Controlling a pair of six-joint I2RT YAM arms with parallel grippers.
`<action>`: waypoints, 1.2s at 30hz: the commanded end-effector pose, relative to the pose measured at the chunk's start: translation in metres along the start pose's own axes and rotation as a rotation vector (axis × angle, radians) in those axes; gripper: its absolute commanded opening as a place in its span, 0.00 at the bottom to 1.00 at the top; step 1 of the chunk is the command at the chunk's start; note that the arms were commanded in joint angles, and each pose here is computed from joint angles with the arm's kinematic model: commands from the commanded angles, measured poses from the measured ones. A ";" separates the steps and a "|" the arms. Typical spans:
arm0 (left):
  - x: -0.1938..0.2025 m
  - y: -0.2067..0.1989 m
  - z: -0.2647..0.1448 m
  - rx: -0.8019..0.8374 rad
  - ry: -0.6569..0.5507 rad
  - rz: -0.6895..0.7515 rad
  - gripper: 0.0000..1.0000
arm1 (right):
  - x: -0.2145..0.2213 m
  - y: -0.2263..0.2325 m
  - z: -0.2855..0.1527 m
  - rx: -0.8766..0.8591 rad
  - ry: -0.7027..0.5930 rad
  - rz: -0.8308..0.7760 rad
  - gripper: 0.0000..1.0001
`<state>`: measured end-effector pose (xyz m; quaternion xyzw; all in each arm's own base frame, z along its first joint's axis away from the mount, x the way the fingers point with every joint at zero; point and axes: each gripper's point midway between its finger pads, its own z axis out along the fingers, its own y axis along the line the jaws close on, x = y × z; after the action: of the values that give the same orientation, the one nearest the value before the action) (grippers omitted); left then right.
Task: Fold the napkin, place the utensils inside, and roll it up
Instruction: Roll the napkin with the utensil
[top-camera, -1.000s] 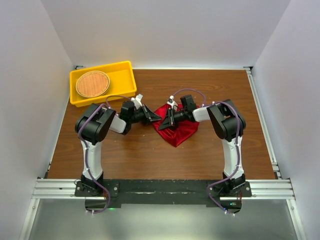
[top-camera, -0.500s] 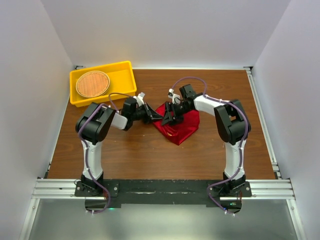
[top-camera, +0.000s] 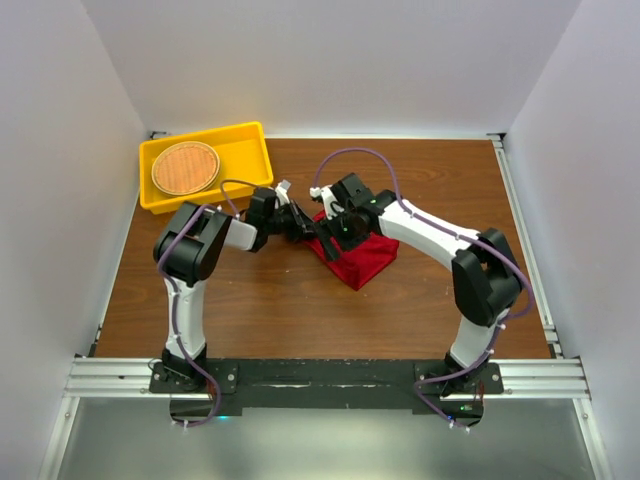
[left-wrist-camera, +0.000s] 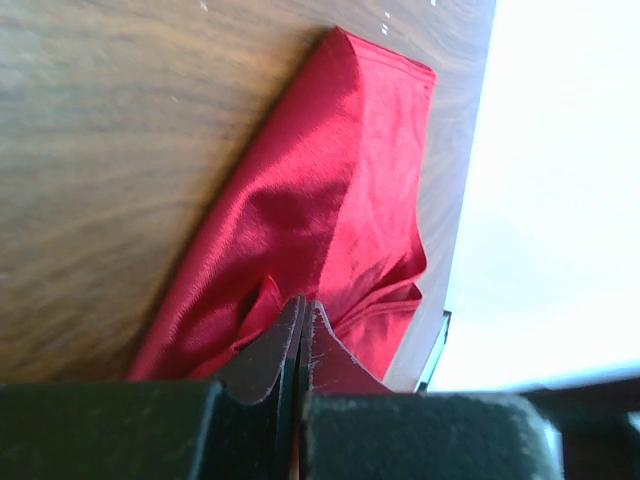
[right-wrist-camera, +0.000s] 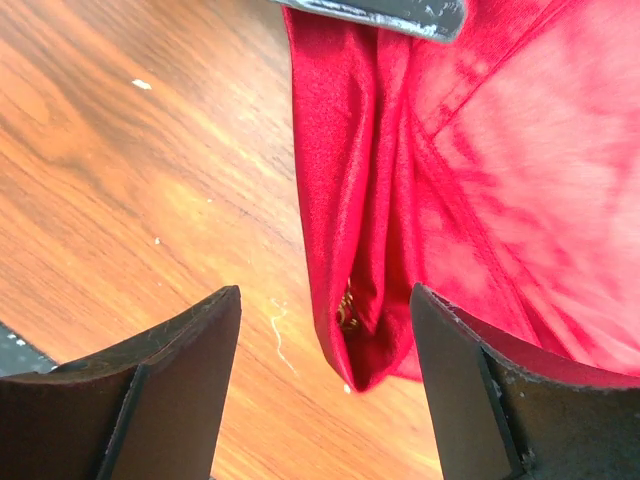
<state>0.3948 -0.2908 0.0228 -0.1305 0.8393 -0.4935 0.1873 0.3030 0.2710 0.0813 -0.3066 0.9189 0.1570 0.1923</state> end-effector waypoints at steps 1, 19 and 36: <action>0.046 0.095 -0.006 -0.308 0.112 -0.115 0.00 | -0.018 -0.022 -0.027 0.148 -0.073 -0.054 0.72; 0.045 0.097 -0.001 -0.328 0.149 -0.114 0.00 | 0.031 -0.035 0.032 0.181 0.109 0.009 0.51; 0.047 0.099 -0.002 -0.367 0.217 -0.089 0.00 | 0.006 -0.049 0.003 0.331 0.014 0.015 0.52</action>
<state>0.4024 -0.2950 0.0143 -0.1078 0.8640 -0.4696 0.1461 0.3166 0.2319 0.0238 -0.2687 0.9482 0.0107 0.1689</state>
